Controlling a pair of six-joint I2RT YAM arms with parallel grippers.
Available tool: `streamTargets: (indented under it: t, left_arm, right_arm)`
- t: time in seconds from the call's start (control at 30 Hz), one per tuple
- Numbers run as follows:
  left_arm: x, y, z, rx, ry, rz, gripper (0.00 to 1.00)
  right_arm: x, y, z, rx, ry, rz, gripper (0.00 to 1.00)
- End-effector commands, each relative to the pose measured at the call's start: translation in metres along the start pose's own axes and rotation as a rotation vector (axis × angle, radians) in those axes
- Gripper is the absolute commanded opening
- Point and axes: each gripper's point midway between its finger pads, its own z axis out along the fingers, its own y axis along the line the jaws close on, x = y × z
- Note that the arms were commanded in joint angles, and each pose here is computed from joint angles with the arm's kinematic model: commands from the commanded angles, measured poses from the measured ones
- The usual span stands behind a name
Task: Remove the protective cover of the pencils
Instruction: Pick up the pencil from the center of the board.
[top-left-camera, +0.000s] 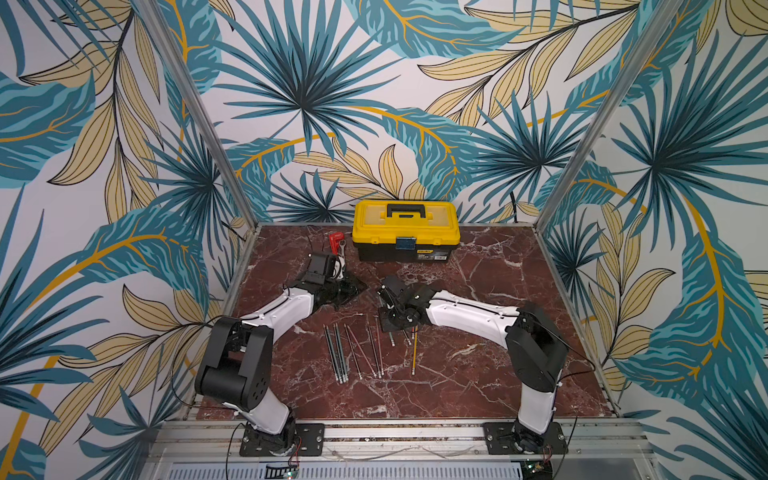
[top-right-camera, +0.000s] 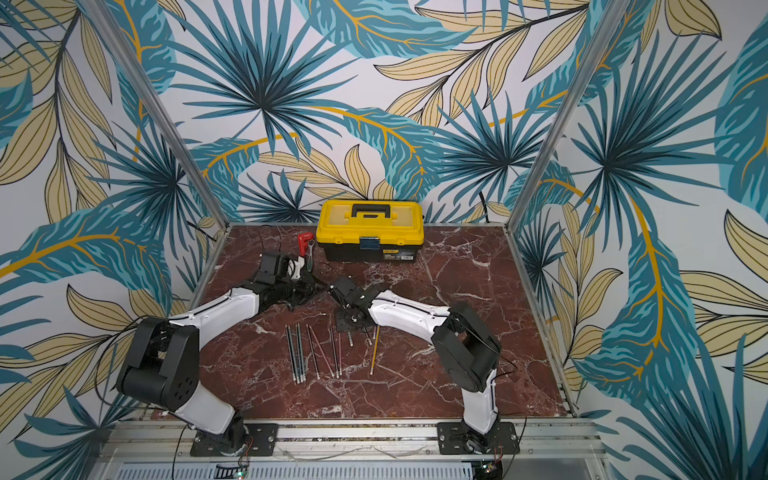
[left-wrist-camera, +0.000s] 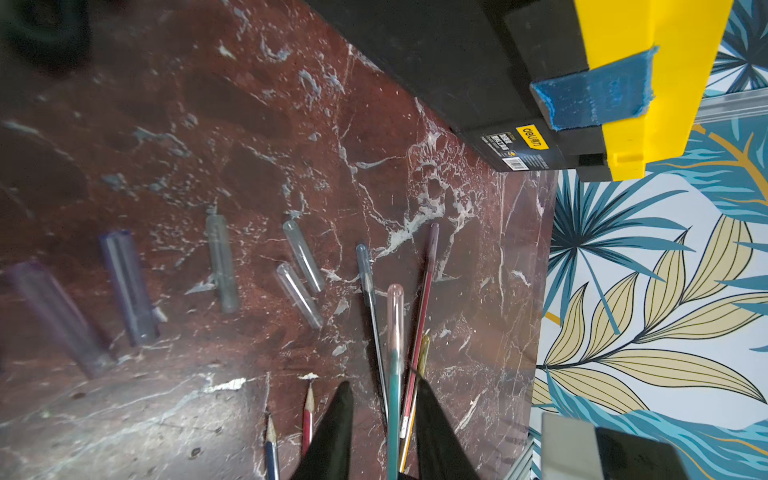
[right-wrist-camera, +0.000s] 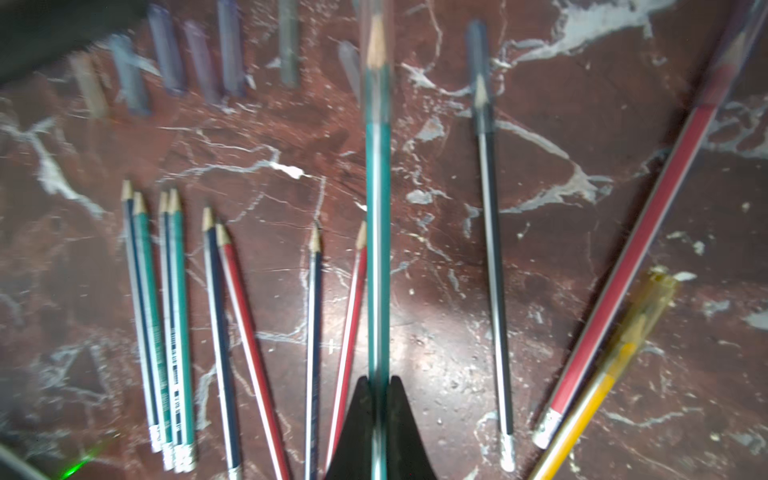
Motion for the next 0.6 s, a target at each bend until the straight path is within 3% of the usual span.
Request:
streamTargets:
  t: [0.0, 0.57]
  left_arm:
    - [0.005, -0.011, 0.004, 0.036, -0.007, 0.057, 0.30]
    - [0.011, -0.012, 0.018, 0.027, 0.021, 0.082, 0.32]
  right_arm:
    - [0.003, 0.007, -0.007, -0.051, 0.008, 0.023, 0.00]
    - [0.003, 0.018, -0.025, -0.134, -0.014, 0.035, 0.00]
